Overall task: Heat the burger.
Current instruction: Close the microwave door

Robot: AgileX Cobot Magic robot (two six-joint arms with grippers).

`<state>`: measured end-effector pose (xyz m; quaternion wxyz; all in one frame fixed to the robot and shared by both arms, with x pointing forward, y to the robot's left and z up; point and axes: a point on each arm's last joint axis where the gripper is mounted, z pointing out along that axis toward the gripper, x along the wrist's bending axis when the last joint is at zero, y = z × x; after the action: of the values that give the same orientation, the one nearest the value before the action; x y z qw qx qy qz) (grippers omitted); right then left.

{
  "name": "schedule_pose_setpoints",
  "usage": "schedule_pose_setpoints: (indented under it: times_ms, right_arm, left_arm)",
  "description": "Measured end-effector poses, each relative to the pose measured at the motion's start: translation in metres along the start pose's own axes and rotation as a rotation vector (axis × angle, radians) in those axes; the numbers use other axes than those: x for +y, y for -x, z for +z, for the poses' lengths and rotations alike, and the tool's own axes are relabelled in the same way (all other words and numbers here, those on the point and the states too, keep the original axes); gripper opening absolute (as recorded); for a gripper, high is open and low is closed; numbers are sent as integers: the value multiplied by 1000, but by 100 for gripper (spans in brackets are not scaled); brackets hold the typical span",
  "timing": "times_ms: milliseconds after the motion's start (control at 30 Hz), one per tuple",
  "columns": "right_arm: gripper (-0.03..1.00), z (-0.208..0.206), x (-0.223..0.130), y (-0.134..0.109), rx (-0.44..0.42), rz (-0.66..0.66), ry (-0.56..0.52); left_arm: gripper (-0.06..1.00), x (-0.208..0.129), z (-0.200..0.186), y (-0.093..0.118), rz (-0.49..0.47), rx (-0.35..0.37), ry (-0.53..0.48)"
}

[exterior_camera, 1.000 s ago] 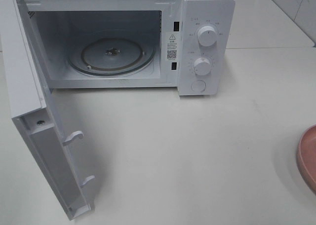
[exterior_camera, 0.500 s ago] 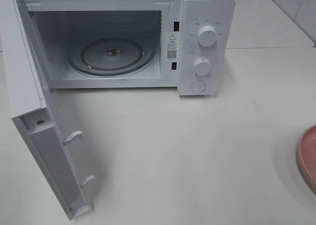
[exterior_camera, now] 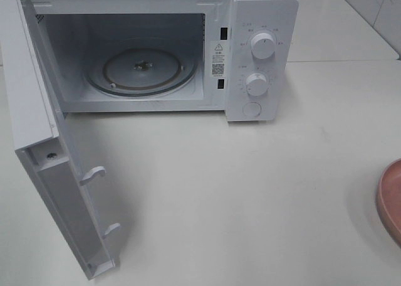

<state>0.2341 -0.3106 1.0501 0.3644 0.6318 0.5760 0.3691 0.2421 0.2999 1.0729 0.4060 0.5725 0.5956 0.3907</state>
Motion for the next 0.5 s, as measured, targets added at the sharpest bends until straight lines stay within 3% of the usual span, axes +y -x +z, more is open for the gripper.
schedule_pose_setpoints:
  times_ms: [200, 267, 300, 333, 367, 467, 500]
  right_arm:
    - [77, 0, 0, 0, 0, 0, 0]
    - [77, 0, 0, 0, 0, 0, 0]
    - [77, 0, 0, 0, 0, 0, 0]
    - [77, 0, 0, 0, 0, 0, 0]
    - [77, 0, 0, 0, 0, 0, 0]
    - [77, 0, 0, 0, 0, 0, 0]
    - [77, 0, 0, 0, 0, 0, 0]
  left_arm:
    - [82, 14, 16, 0, -3, 0, 2]
    - [49, 23, 32, 0, -6, 2, -23]
    - [49, 23, 32, 0, -6, 2, -23]
    - [38, 25, 37, 0, -6, 3, -36]
    - [15, 27, 45, 0, -7, 4, -66]
    - [9, 28, 50, 0, -7, 5, -82]
    - [1, 29, 61, 0, -8, 6, -94]
